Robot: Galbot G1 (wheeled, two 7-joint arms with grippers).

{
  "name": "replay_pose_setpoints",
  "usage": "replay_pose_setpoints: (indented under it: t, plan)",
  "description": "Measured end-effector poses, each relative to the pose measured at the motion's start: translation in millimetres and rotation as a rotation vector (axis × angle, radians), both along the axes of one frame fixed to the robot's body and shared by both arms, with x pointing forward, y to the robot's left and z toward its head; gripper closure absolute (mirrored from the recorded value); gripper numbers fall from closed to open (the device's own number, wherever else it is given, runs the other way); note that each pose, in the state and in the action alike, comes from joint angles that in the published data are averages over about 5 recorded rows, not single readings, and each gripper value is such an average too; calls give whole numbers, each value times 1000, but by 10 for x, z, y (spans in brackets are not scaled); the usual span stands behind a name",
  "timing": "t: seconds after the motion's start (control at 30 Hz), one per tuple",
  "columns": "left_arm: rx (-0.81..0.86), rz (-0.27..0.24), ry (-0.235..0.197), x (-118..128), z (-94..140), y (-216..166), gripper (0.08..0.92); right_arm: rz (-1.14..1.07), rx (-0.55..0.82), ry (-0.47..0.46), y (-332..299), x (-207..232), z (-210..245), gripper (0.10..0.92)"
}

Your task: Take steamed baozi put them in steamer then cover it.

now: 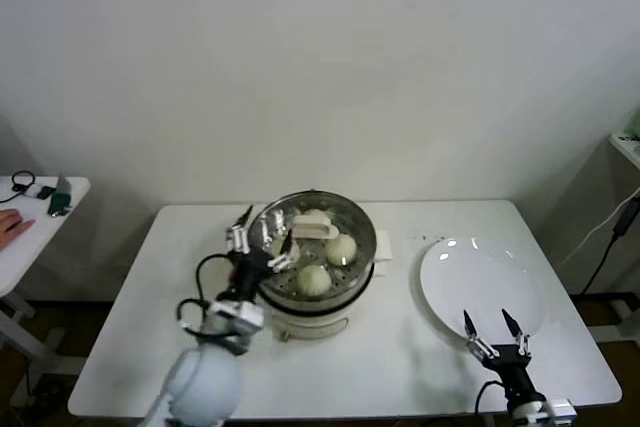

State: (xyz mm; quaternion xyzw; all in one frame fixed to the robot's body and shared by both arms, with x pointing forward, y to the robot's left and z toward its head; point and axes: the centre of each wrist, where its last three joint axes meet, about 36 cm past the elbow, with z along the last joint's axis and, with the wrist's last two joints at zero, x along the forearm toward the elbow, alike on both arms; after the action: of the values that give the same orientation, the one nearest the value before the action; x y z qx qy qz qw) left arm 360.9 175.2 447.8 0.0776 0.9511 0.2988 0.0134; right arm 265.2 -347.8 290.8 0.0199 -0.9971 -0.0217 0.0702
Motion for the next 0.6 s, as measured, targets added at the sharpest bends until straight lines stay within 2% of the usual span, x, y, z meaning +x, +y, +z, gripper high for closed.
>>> replay_pose_setpoints:
  t: [0.3, 0.6]
  plan:
    - [-366, 72, 44, -123, -436, 863, 177, -5, -18, -20, 7, -2, -44, 200]
    - [-535, 130, 65, -375, -1046, 1271, 177, -13, -33, -28, -20, -12, -66, 200]
